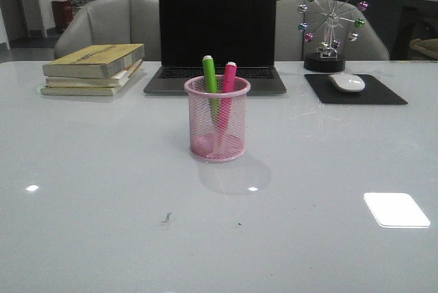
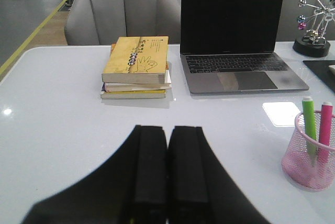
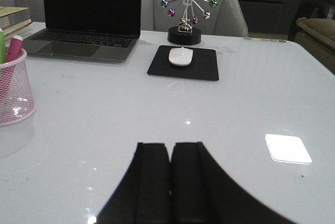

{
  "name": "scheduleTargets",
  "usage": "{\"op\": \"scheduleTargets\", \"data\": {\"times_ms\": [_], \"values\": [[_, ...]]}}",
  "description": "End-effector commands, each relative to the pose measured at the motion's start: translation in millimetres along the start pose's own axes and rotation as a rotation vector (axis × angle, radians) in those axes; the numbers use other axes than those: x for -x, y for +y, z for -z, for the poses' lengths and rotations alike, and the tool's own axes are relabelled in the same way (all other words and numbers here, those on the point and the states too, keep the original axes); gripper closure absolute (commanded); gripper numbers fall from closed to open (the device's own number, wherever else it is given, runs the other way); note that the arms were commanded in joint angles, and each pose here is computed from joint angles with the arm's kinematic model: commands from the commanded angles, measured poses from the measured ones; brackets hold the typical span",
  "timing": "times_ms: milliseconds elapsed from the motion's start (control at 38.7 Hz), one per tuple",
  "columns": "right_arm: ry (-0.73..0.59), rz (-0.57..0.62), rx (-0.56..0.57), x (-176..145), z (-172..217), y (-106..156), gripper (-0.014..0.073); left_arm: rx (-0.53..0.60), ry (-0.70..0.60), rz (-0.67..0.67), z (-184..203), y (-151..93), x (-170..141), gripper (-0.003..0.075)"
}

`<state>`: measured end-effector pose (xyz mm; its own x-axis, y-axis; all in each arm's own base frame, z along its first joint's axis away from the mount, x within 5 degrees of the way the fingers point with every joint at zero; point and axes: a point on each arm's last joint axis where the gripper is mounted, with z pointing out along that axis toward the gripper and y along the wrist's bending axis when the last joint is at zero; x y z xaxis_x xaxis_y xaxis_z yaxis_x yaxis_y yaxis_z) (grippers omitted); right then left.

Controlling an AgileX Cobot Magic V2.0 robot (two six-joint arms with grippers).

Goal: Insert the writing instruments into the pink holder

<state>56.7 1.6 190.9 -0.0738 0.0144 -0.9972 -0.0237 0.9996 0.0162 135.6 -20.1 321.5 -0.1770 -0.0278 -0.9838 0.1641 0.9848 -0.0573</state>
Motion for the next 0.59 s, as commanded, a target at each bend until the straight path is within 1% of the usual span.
{"op": "scheduleTargets", "data": {"times_ms": [0,336,414,569], "values": [[-0.082,0.01,-0.007,6.9,0.5,-0.5,0.0572,0.037,-0.119,0.018,9.7,3.0,17.6,0.0628],[-0.082,0.01,-0.007,6.9,0.5,-0.5,0.0572,0.158,-0.285,0.005,59.8,8.6,24.9,0.0628],[-0.082,0.01,-0.007,6.9,0.5,-0.5,0.0572,0.182,-0.307,0.003,68.3,8.6,14.4,0.0628],[-0.082,0.01,-0.007,6.9,0.5,-0.5,0.0572,0.194,-0.301,0.007,75.2,7.9,-27.4,0.0628]]}}
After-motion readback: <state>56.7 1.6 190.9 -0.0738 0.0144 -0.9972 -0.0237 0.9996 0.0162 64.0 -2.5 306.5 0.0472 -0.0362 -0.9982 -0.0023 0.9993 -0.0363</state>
